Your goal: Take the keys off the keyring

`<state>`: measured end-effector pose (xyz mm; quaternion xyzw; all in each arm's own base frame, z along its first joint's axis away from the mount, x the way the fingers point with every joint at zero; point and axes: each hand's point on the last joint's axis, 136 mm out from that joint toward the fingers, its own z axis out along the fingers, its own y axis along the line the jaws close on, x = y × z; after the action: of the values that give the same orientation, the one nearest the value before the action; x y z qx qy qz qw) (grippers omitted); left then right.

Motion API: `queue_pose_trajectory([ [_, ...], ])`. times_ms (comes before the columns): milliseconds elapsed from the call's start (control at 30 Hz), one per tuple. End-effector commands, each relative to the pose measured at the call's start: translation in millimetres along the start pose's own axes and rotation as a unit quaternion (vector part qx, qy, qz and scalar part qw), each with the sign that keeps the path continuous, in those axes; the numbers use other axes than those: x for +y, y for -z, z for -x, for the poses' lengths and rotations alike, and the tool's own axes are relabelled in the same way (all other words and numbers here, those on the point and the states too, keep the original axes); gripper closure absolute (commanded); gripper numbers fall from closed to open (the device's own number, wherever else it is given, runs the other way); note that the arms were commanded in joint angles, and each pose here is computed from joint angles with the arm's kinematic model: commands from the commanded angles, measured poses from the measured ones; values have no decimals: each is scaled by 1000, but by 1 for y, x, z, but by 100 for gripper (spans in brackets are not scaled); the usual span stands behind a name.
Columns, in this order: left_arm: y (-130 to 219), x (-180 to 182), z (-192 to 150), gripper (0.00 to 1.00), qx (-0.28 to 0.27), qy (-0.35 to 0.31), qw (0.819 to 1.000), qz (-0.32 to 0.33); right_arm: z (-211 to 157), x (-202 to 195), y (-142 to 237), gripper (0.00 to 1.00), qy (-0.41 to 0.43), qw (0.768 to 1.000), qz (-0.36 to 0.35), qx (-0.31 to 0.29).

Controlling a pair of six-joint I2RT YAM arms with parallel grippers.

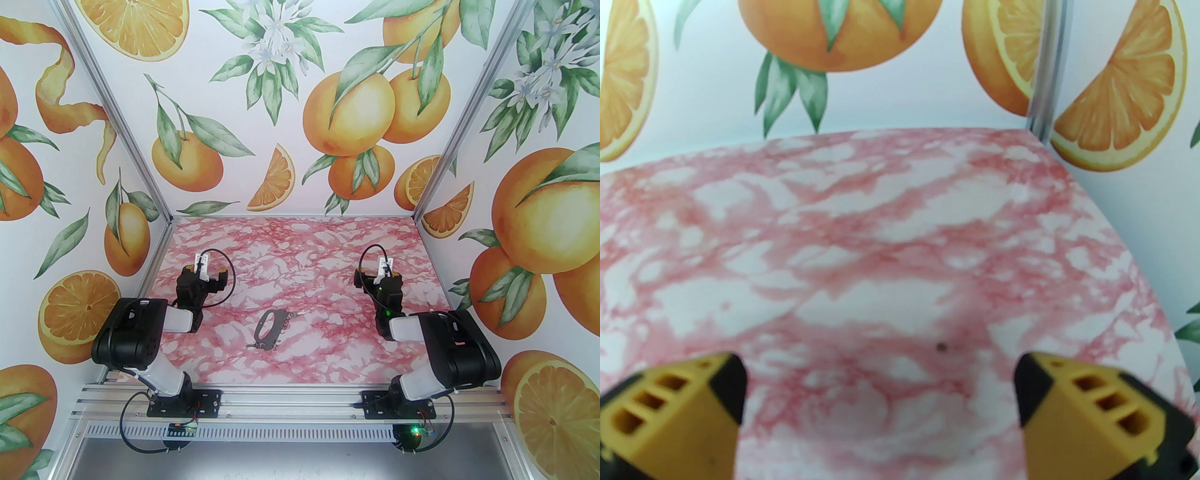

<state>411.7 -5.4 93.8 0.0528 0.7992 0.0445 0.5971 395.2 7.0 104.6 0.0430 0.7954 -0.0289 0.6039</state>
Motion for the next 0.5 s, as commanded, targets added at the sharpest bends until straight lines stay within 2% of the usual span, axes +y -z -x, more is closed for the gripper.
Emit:
queue_pose_trajectory([
  [0,-3,0,12,0,-16,2,1000,-2,12,3,-3,0,-2,1000,9,-16],
  [467,-3,0,13,0,-16,2,1000,-3,12,3,-3,0,-2,1000,9,-16],
])
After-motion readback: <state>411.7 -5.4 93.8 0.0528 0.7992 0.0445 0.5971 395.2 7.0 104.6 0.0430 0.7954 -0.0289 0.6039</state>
